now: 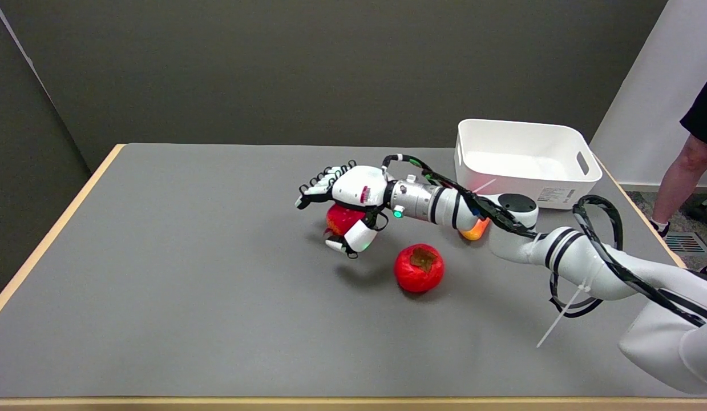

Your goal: Pick up the pomegranate.

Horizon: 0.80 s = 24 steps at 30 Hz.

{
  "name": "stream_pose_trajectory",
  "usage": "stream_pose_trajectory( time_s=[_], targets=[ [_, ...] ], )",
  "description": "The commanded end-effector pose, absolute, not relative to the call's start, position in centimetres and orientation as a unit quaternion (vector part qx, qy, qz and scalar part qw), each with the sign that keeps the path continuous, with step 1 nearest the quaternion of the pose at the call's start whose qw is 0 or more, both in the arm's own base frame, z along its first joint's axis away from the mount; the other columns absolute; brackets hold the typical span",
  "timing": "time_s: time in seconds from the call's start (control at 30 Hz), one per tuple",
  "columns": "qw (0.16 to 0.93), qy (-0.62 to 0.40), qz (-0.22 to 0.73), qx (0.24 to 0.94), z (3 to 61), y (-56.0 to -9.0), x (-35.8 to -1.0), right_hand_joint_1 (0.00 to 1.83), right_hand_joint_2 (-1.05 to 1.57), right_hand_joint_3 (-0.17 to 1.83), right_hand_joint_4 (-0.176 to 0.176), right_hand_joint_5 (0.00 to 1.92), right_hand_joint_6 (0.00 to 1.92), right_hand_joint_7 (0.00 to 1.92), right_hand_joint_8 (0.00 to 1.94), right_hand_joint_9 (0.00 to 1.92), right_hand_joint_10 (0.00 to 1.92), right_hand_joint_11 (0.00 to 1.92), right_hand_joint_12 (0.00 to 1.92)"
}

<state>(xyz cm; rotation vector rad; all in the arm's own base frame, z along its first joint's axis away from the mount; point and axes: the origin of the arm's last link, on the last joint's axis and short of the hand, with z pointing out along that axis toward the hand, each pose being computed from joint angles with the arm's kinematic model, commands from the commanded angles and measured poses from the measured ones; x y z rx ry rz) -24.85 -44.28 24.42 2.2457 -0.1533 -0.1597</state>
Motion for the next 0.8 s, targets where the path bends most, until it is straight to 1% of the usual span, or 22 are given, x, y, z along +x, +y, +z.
stream_pose_trajectory(
  time_s=[0.03,0.07,0.2,0.8],
  targets=[
    [0.458,-0.073,-0.059,0.884,26.95,-45.11,-25.23,0.70,0.63,0.98,0.097,0.27,0.54,0.35,0.39,0.28,0.72,0.18,1.28],
    [0.457,-0.074,-0.059,0.884,26.95,-45.05,-25.24,0.74,0.64,0.96,0.098,0.28,0.53,0.36,0.37,0.28,0.73,0.19,1.30],
    [0.452,-0.075,-0.058,0.887,27.03,-44.83,-25.29,0.81,0.64,0.97,0.103,0.29,0.56,0.38,0.39,0.30,0.75,0.23,1.36],
    [0.450,-0.082,-0.062,0.887,27.09,-44.38,-25.97,0.83,0.63,0.99,0.109,0.29,0.59,0.38,0.42,0.32,0.76,0.25,1.39]
  ],
)
